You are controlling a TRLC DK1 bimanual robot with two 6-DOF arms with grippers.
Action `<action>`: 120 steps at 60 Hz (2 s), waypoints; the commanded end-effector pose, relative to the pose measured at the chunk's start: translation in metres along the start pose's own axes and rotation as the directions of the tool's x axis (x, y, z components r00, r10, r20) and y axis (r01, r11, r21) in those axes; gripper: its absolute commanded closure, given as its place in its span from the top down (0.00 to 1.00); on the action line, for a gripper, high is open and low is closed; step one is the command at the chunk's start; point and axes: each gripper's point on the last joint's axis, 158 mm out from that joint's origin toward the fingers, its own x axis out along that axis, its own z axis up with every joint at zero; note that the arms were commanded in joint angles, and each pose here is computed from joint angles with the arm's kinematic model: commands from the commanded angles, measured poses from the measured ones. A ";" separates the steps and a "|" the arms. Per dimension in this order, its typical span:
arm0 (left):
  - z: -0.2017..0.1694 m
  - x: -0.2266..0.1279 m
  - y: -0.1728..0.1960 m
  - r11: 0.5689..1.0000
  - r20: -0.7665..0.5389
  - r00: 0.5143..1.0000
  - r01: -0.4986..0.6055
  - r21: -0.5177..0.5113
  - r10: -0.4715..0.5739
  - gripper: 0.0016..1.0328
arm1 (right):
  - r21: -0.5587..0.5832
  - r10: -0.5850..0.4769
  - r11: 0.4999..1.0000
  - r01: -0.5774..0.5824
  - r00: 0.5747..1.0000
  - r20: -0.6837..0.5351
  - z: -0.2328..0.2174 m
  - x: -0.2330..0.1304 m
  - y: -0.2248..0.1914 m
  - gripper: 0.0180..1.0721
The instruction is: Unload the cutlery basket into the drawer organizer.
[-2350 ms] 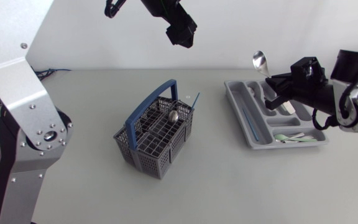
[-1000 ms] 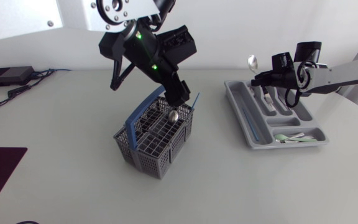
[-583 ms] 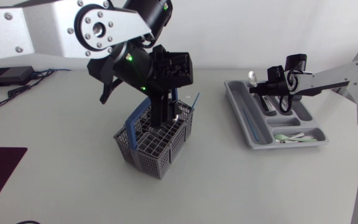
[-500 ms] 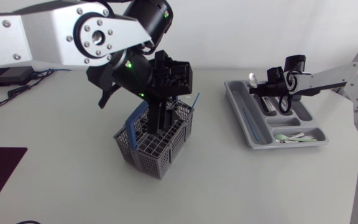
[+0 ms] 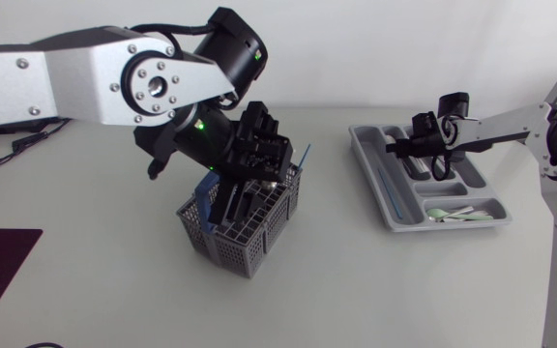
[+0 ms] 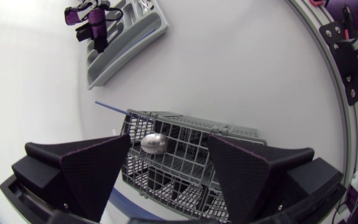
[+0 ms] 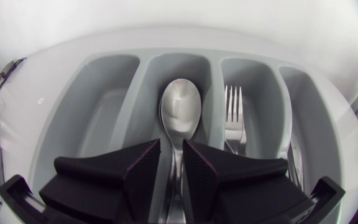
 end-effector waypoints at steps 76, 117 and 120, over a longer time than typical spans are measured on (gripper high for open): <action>-0.027 0.009 -0.039 0.991 -0.067 0.989 0.134 0.008 -0.133 0.90 | -0.501 0.703 0.600 -0.624 0.710 -0.042 -0.046 -0.180 0.323 0.52; -0.026 0.011 -0.036 0.993 -0.062 0.991 0.118 -0.015 -0.119 0.89 | -0.514 0.700 0.605 -0.607 0.714 -0.019 -0.030 -0.155 0.336 0.33; -0.026 0.011 -0.036 0.993 -0.063 0.991 0.118 -0.016 -0.118 0.89 | -0.516 0.701 0.604 -0.607 0.713 -0.018 -0.029 -0.155 0.337 0.29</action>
